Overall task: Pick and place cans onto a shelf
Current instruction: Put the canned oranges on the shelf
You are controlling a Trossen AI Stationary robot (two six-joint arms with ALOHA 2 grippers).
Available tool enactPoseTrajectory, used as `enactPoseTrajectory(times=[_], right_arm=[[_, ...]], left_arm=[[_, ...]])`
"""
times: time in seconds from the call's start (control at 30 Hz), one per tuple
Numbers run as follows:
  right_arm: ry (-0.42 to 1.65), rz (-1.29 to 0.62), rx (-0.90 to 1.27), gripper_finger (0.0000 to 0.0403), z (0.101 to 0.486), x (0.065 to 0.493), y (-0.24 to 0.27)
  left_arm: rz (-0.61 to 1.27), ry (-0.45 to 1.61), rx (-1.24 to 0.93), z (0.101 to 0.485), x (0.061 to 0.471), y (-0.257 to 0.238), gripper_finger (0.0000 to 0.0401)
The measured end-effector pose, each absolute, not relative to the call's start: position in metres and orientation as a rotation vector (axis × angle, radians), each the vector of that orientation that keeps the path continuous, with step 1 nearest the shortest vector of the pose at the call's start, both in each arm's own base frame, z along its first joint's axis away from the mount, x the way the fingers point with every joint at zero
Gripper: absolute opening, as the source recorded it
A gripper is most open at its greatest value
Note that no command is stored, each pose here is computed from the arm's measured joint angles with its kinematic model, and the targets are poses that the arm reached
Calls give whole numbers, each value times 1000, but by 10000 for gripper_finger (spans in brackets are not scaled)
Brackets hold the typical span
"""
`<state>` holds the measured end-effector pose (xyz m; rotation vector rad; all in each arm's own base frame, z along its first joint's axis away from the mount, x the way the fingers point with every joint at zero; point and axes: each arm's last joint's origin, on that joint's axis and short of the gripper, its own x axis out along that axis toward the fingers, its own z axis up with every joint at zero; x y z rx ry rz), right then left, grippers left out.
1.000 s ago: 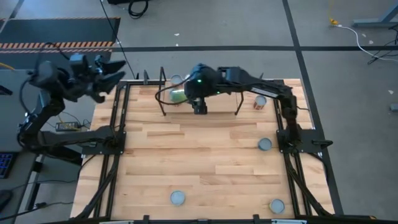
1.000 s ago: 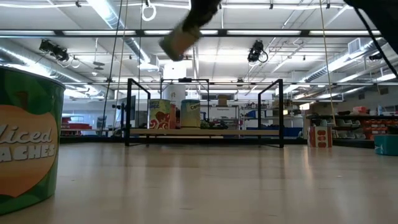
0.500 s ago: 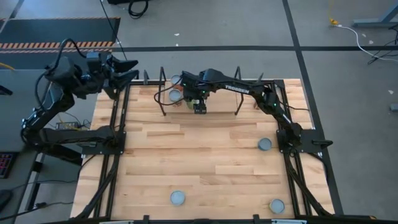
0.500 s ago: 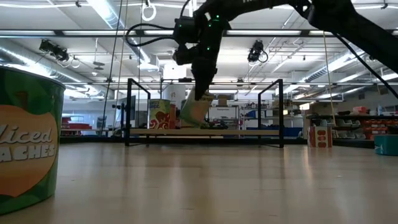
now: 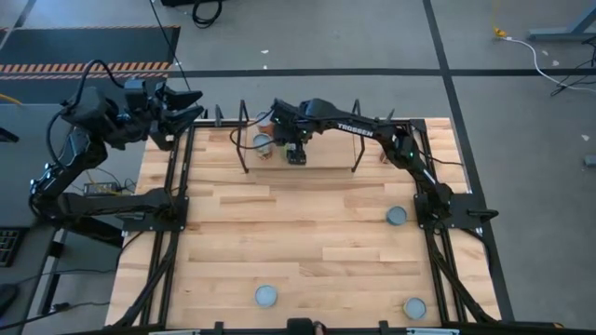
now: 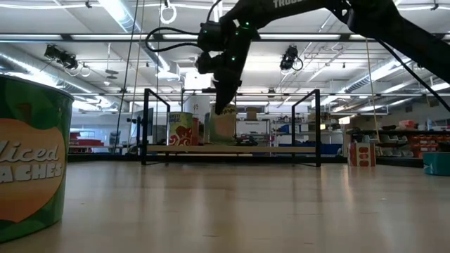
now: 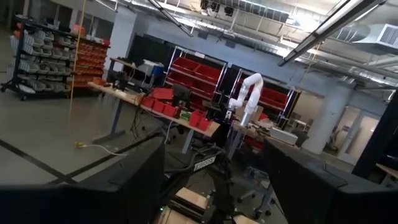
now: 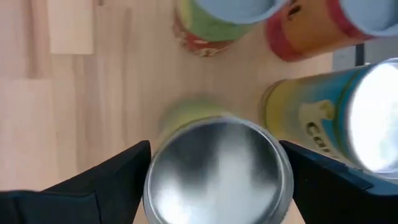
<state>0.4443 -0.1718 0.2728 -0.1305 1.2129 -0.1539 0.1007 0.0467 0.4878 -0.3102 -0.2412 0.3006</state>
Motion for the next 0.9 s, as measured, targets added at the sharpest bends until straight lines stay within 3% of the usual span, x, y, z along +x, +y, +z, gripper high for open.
enactPoseTrajectory(times=[0.33, 0.5, 0.67, 0.9], right_arm=[[1100, -166, -120, 358, 281, 449, -178], [1025, -182, -132, 351, 325, 429, -170], [1132, -220, -149, 346, 349, 394, -175], [1332, -339, -104, 346, 323, 381, -205]], left_arm=[[294, -232, -313, 487, 95, 43, 274], [298, -225, -291, 486, 88, 40, 274], [298, -221, -289, 486, 85, 38, 274], [303, -203, -286, 484, 86, 39, 274]])
